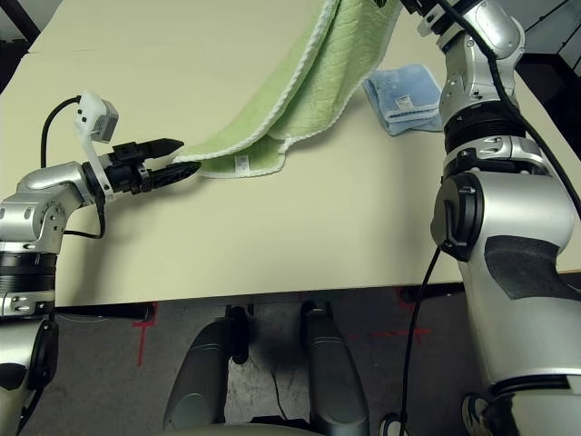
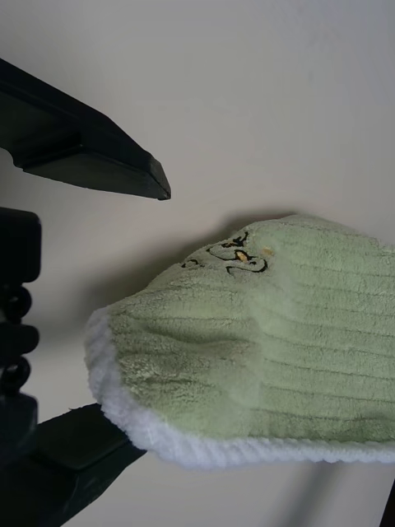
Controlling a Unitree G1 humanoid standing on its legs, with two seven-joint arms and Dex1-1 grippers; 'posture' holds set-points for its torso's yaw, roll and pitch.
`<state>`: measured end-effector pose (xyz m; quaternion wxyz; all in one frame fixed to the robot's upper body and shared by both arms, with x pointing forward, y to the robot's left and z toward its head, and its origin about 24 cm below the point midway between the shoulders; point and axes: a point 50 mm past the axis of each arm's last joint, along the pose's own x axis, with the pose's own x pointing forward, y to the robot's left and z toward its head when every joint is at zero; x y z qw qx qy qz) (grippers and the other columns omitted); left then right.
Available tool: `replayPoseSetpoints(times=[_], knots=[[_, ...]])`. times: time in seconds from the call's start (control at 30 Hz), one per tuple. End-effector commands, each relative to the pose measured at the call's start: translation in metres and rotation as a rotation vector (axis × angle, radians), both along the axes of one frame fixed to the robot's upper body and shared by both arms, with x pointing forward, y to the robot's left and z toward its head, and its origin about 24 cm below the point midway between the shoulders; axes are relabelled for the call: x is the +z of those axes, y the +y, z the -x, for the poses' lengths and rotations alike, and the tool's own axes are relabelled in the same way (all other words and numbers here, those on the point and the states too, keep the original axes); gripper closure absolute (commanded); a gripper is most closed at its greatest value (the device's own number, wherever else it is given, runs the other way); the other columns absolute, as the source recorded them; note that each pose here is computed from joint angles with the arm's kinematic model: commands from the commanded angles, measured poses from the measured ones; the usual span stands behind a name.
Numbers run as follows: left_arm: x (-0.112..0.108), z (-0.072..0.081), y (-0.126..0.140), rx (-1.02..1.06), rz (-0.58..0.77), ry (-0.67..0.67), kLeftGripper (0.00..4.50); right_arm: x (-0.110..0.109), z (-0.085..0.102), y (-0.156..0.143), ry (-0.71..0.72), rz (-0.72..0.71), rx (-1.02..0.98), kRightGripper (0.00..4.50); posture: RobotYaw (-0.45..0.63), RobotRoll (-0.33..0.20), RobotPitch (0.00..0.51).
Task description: Fold the towel and set it aside.
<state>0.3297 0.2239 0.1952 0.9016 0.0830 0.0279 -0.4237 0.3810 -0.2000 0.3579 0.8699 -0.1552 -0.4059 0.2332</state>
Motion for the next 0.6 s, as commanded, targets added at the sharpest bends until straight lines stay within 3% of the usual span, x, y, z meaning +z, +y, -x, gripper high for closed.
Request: replayPoseSetpoints(times=[0.03,0.4,0.5,0.6], knots=[[0.0004,0.0004,-0.0016,-0.008,0.006,-0.001,0.02,0.0106,0.0050,-0.0010,-0.040,0.004,0.005,4.50,0.01,0.000,0.227],[0.0091,-0.0002,0.0030,0.047,0.035,-0.083,0.02,0.0102,0.0041,0.0020,-0.035,0.007,0.014,4.50,0.01,0.000,0.227],[0.0089,0.0029,0.0026,0.033,0.017,-0.092,0.63,0.0098,0.0036,0.0031,-0.033,0.006,0.016,4.50,0.01,0.000,0.227],[0.0084,0.0055,0.0004,0.009,-0.006,-0.099,1.68,0.0096,0.0033,0.0040,-0.031,0.005,0.019,4.50,0.02,0.000,0.226]])
